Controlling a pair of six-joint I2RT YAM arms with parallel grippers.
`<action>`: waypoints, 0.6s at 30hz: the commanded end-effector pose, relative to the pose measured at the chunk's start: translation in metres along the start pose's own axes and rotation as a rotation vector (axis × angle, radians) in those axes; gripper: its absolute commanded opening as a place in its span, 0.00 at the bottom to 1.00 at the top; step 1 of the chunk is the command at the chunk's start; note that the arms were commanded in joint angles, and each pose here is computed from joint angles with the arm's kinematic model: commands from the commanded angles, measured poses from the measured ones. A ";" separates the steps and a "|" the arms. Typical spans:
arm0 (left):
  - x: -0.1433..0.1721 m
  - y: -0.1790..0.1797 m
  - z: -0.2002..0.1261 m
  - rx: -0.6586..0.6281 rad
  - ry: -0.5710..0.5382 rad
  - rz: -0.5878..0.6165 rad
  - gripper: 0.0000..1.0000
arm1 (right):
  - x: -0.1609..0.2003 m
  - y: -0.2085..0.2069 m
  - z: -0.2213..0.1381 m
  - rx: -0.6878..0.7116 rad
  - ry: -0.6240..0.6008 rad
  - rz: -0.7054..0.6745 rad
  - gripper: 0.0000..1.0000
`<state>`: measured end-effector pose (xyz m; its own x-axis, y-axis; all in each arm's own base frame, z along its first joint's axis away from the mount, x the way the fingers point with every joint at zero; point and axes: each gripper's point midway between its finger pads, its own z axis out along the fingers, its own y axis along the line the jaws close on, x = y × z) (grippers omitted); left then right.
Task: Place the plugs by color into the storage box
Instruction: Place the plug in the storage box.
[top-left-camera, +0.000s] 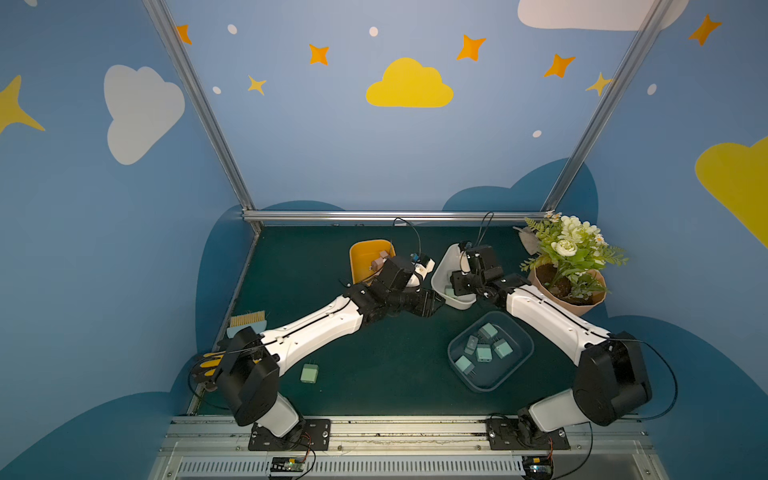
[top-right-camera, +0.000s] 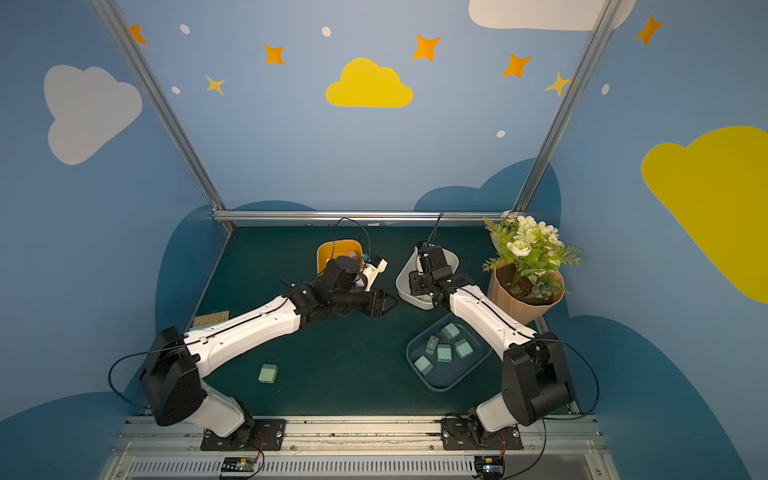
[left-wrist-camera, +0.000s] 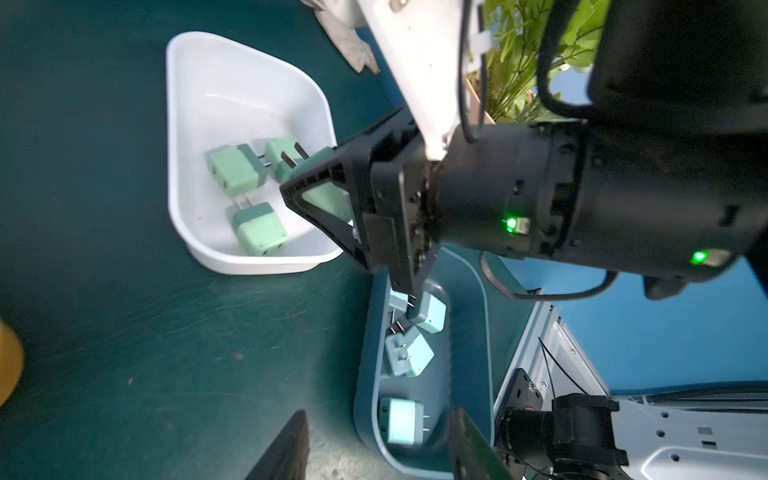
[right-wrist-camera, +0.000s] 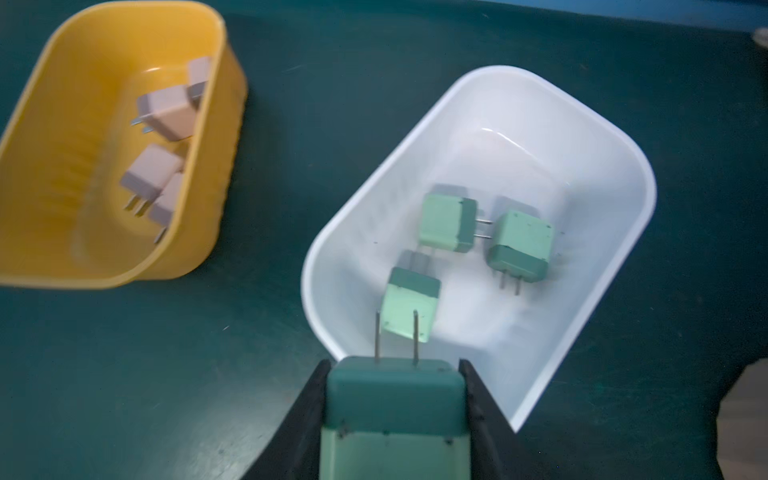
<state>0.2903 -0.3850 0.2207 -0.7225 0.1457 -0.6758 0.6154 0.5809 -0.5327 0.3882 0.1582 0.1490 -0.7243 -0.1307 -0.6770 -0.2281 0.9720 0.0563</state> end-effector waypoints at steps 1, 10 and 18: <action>-0.019 -0.024 0.012 0.107 -0.033 0.041 0.55 | 0.012 -0.008 0.018 -0.025 0.074 0.088 0.28; -0.015 -0.019 0.040 0.121 0.006 0.019 0.55 | 0.026 -0.024 0.040 -0.049 0.206 0.144 0.37; -0.014 -0.016 0.043 0.110 0.009 0.025 0.56 | 0.029 -0.026 0.043 -0.035 0.222 0.153 0.76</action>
<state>0.3025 -0.4250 0.2115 -0.7244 0.1664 -0.6689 0.6454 0.5046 -0.5734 0.4010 0.1345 0.0956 -0.8663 -0.0306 -0.4986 -0.1280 0.9784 0.1623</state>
